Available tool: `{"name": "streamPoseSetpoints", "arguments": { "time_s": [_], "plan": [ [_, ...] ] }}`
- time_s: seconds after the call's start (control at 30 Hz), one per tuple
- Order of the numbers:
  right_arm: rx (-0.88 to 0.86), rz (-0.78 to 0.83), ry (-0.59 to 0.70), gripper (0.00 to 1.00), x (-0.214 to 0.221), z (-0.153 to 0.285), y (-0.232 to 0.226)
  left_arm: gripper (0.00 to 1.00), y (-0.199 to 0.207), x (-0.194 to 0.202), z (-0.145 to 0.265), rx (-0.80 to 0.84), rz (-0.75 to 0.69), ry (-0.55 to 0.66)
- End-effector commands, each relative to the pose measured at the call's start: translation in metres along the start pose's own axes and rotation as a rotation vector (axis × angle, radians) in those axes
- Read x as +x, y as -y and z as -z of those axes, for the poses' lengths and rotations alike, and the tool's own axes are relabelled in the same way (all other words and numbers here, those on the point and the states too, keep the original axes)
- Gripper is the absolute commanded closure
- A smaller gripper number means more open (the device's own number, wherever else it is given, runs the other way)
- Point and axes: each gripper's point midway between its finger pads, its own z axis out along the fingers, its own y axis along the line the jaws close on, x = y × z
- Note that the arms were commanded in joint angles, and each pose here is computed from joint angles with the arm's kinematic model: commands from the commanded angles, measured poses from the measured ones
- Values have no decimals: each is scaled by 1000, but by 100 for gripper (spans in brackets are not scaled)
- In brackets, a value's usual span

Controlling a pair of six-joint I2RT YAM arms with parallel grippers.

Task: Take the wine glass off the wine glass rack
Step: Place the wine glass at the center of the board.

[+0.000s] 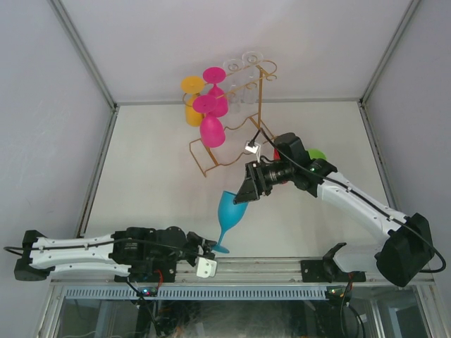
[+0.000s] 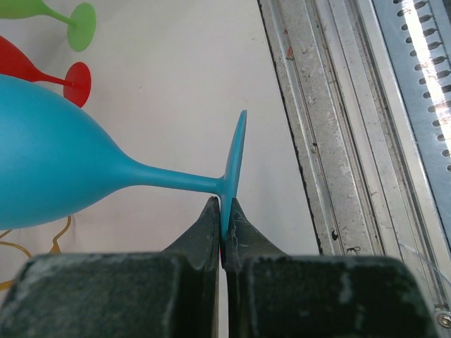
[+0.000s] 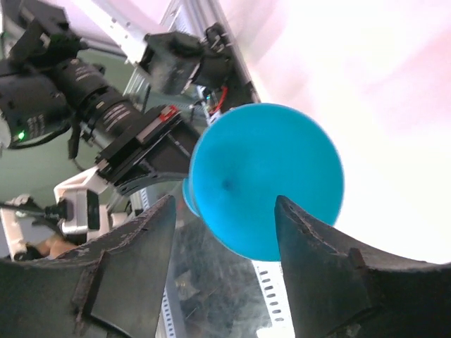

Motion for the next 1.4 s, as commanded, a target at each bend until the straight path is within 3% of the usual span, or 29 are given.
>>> {"name": "streamPoseSetpoints", "arguments": {
  "time_s": [0.0,0.1,0.2,0.37,0.53,0.6,0.87,1.2,1.37],
  "plan": [
    [63,16,108,40,-29,15,5,100,-9,-2,-2,-39,-11,1],
    [-61,26,91,39,-33,18,-9,100,-11,-3,-2,-45,-16,-3],
    [-31,26,86,38,-37,16,-7,100,-11,-3,-2,-44,-16,-2],
    [-85,61,-38,38,-17,2,-18,100,-9,-2,0,-34,-16,-5],
    [-121,63,-121,51,-1,-6,-34,100,-9,-2,1,-37,-9,0],
    [-131,98,-149,52,7,-7,-48,100,-10,-2,2,-43,-1,-1],
    [-167,128,-183,56,21,-1,-63,100,-9,0,3,-51,5,1],
    [-244,175,-155,75,22,10,-87,100,-3,11,0,-26,10,-53],
    [-327,216,-134,75,22,16,-105,100,1,23,-1,-3,7,-119]
  ]
}}
